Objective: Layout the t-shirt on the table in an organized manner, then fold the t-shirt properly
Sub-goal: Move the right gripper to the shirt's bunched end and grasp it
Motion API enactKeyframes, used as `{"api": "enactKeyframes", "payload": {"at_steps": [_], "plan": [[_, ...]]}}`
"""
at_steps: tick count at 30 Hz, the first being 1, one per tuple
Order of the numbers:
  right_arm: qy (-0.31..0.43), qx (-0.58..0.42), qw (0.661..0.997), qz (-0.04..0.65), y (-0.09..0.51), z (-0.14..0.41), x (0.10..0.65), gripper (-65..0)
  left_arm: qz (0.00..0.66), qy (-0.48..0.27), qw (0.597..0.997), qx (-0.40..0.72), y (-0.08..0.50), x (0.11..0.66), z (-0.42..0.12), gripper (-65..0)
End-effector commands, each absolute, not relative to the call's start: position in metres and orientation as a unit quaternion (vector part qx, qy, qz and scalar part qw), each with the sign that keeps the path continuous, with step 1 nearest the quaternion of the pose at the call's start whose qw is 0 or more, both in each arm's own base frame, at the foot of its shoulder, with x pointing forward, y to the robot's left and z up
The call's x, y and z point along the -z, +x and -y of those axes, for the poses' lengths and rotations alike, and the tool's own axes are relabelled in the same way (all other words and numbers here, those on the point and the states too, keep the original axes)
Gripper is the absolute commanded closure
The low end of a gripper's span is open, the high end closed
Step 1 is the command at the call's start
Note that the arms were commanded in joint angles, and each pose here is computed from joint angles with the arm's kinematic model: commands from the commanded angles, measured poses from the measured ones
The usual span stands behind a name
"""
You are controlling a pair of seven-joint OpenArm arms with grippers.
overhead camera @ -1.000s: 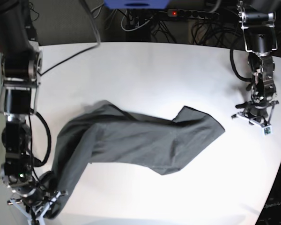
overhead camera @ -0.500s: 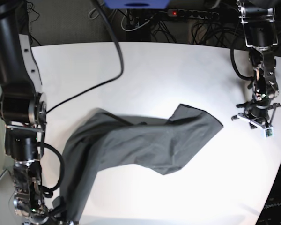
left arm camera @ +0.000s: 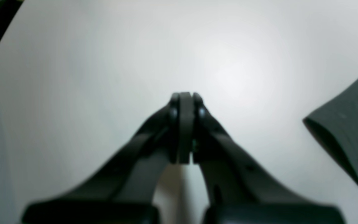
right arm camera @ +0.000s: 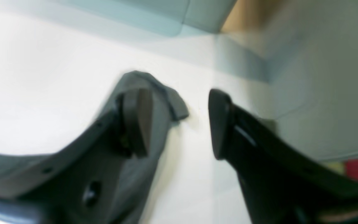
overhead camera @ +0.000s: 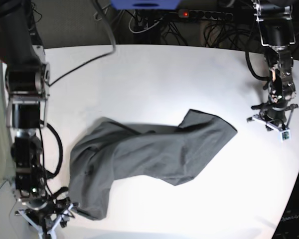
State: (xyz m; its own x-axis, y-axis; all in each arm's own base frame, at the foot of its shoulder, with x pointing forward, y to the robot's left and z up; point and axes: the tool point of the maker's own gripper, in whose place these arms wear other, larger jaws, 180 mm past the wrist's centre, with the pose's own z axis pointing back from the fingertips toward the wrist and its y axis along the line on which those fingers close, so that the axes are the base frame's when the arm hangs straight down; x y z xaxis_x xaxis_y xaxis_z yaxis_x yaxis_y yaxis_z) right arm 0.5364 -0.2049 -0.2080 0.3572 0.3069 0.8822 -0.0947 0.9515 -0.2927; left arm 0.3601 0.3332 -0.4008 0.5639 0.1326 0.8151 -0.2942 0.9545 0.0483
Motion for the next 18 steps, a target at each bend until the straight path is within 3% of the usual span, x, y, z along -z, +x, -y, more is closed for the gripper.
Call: {"api": "enactKeyframes", "payload": {"at_steps": [1, 6, 10, 18], "plan": [[-0.094, -0.138, 0.797, 0.58, 0.526, 0.195, 0.19, -30.2, 0.481, 0.099, 0.863, -0.117, 0.372, 0.379, -0.343, -0.2], [-0.087, -0.196, 0.771, 0.6, 0.427, 0.154, 0.209, -30.2, 0.481, 0.099, 0.863, -0.119, 0.372, 0.379, -0.343, -0.2], [-0.058, -0.205, 0.795, 0.568, 0.375, 0.136, 0.25, -30.2, 0.484, 0.099, 0.861, -0.118, 0.375, 0.377, -0.343, -0.2], [-0.007, -0.209, 0.842, 0.498, 0.341, 0.107, 0.318, -30.2, 0.484, 0.097, 0.861, -0.118, 0.376, 0.376, -0.341, -0.2]]}}
